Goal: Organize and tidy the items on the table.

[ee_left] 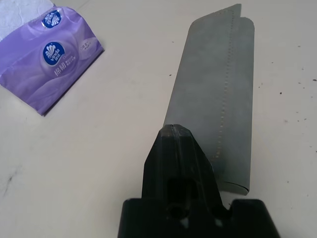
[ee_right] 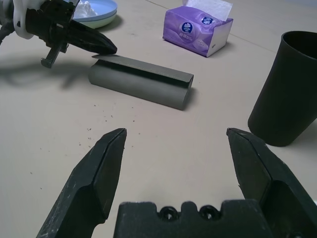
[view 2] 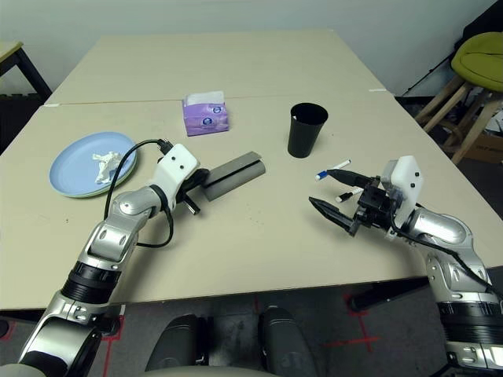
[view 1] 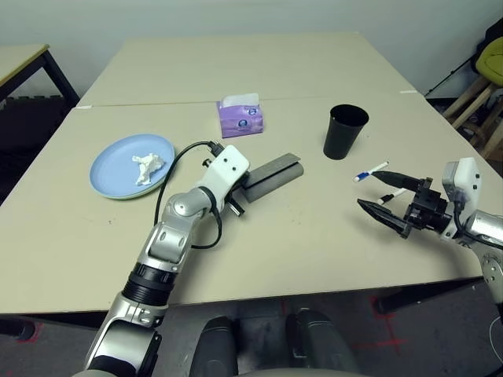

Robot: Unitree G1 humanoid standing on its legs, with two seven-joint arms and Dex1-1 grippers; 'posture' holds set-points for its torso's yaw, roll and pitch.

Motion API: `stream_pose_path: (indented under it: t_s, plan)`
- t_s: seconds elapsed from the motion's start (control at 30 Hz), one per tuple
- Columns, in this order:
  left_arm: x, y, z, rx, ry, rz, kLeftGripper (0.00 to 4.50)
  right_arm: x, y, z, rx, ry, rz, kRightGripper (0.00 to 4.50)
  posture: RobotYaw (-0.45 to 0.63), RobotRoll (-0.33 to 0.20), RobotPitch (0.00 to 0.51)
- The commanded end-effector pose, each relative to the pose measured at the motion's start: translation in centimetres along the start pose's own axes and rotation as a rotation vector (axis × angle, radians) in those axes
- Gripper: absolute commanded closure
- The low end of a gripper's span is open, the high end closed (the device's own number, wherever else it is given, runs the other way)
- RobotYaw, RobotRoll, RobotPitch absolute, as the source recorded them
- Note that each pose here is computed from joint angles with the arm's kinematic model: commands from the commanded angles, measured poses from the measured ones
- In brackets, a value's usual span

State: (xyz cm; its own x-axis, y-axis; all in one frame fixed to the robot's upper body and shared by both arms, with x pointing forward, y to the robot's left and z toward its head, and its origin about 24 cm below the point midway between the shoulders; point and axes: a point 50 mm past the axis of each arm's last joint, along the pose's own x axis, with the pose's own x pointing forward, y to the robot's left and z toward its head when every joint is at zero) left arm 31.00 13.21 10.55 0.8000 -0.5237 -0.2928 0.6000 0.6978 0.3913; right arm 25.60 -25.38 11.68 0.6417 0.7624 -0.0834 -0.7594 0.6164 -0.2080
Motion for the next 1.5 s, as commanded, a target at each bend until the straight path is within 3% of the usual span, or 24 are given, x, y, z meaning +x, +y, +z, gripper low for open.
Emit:
stream_pose_path:
  t_s: [0.03, 0.77, 0.93, 1.1, 1.23, 1.37, 1.5]
  plan:
    - [-0.1, -0.8, -0.1, -0.009, 0.004, -0.031, 4.48, -0.1, -0.2, 0.1, -0.011, 0.009, 0.005, 0.00, -0.02, 0.000, 0.092]
    - [-0.5, -1.8, -1.0, -0.008, 0.047, -0.073, 4.48, -0.1, -0.1, 0.1, -0.006, 0.012, 0.012, 0.00, -0.02, 0.000, 0.108]
    - [-0.7, -0.7, 0.0, -0.021, 0.010, -0.054, 4.48, 0.0, -0.1, 0.0, -0.005, 0.011, 0.011, 0.00, -0.02, 0.000, 0.103]
    - [-1.9, 1.4, 2.3, -0.147, -0.078, -0.091, 4.48, 0.1, 0.0, 0.0, -0.005, 0.006, 0.015, 0.00, -0.01, 0.000, 0.097]
    - [-3.3, 2.7, 4.2, -0.239, -0.125, -0.166, 3.57, 0.2, 0.0, 0.0, -0.005, 0.002, 0.019, 0.00, 0.00, 0.000, 0.093]
    - [-4.8, 3.5, 5.9, -0.265, -0.175, -0.225, 1.96, 0.3, -0.1, 0.0, -0.006, -0.005, 0.023, 0.00, 0.00, 0.000, 0.093]
    - [-6.3, 4.1, 5.9, -0.289, -0.196, -0.267, 0.32, 0.6, 0.0, 0.1, -0.006, -0.026, 0.027, 0.00, 0.00, 0.000, 0.083]
